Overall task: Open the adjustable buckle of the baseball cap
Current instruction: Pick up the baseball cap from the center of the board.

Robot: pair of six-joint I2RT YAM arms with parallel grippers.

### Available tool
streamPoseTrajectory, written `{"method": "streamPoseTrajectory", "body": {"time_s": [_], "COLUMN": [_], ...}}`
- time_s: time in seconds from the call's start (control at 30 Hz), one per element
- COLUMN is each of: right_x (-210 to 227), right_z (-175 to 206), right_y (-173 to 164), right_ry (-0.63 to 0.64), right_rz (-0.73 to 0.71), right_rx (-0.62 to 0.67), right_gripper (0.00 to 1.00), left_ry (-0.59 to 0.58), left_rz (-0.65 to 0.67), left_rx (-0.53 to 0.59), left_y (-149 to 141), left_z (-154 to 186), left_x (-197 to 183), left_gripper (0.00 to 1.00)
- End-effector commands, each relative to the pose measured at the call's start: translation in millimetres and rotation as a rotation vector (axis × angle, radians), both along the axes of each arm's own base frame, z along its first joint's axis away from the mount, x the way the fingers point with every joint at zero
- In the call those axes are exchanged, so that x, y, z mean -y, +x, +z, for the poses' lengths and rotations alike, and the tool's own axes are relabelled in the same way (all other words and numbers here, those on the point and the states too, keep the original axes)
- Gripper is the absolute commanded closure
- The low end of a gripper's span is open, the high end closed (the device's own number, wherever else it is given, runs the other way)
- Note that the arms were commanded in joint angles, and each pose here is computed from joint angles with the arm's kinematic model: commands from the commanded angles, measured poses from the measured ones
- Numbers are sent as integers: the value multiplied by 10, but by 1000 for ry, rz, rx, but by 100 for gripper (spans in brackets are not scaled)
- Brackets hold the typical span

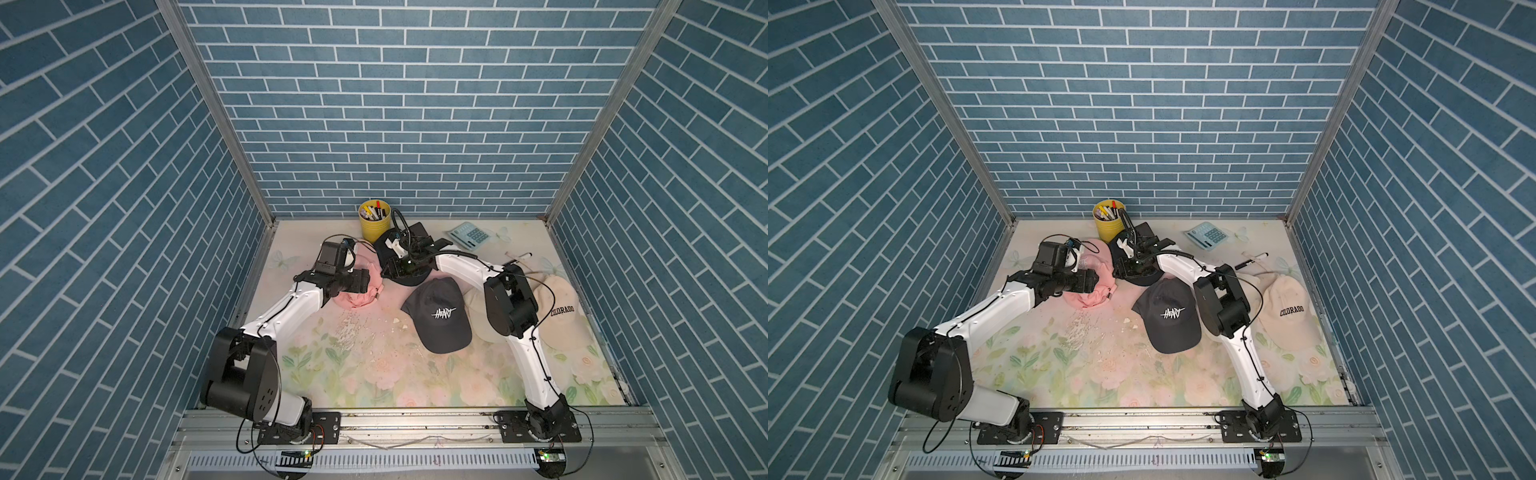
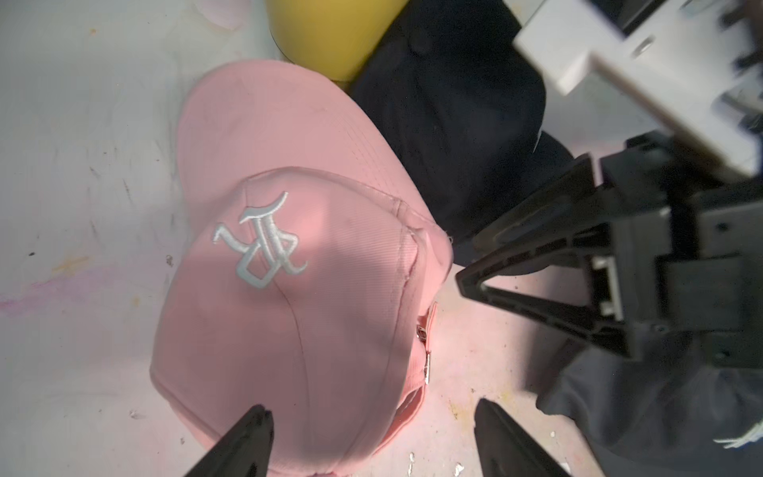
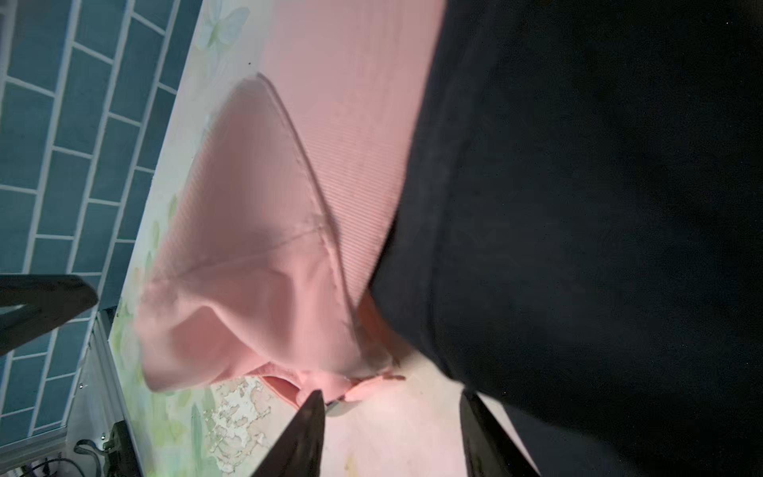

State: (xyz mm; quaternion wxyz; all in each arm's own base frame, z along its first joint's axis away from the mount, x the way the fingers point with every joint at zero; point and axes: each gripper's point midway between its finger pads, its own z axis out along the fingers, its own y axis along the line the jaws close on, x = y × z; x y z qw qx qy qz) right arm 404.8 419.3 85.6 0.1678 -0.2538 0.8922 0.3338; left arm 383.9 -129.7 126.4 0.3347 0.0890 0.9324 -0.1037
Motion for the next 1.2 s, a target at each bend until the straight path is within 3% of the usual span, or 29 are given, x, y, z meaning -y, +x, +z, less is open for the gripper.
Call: {"method": "streamPoseTrajectory", "body": {"time_s": [0.0,0.2,0.53,0.6,0.9,1.17], "right_x": [167,263,364,360,315,409], "right_z": [391,512,661,681,871,1129], "right_y": [125,74,74,62,-123,-276], "right_ry": [6,4,32,39,134,87], "right_rz": [-5,10,59,88,225,368], "right_rx": [125,185,429,480,658,897], "right_gripper": [47,48,49,50,54,54], "left_ry": [105,173,199,201,130,29], "left_rz": [2,55,-9,-21,-105,-296], "left_rx": [-2,-52,-80,-79,18,112], "left_y": [90,206,133,109,41,-92], "left_z": [-74,-251,-109,-54,606,1334], "left_x": [-31,-90,-71,-68,65,353], "left_gripper": [18,20,75,82,90,91]}}
